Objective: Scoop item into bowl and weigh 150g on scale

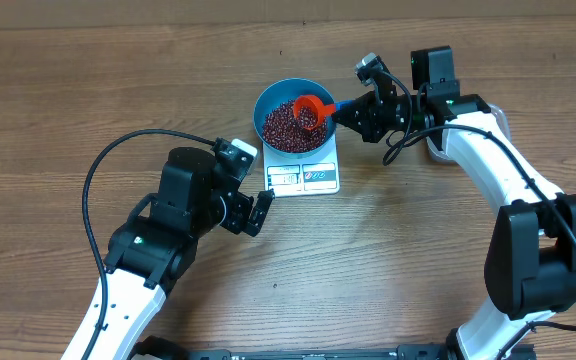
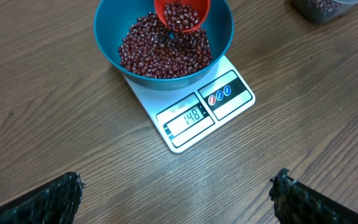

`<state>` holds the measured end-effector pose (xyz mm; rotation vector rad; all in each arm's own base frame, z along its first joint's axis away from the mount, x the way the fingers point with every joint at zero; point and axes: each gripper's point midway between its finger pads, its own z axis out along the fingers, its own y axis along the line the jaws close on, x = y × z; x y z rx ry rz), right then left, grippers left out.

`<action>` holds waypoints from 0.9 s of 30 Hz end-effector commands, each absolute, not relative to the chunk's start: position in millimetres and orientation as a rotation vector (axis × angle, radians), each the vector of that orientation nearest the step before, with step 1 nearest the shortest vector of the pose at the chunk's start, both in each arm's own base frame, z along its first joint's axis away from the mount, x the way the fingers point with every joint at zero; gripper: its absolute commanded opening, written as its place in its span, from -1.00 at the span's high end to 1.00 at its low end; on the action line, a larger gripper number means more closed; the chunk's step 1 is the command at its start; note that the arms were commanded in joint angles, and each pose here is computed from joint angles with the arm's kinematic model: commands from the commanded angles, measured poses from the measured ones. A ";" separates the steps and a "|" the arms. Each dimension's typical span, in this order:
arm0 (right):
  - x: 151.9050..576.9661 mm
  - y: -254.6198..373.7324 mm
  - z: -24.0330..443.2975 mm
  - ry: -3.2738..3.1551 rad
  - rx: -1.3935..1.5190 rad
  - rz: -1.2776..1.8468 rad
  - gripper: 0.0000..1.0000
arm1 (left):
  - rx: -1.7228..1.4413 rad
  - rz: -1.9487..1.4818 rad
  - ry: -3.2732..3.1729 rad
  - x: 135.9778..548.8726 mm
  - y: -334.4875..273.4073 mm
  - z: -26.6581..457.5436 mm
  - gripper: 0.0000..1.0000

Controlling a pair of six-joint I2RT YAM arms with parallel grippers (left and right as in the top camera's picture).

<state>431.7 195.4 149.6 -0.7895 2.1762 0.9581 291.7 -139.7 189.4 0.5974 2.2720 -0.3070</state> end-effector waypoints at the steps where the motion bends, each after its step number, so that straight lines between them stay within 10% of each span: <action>1: 433.8 196.0 170.9 2.116 -0.807 0.963 0.92 | 0.618 -0.313 2.248 289.9 -140.3 194.1 -0.99; 27: 443.4 189.4 166.6 2.138 -0.780 0.877 0.92 | 0.618 -0.313 2.248 289.9 -140.3 194.1 -0.99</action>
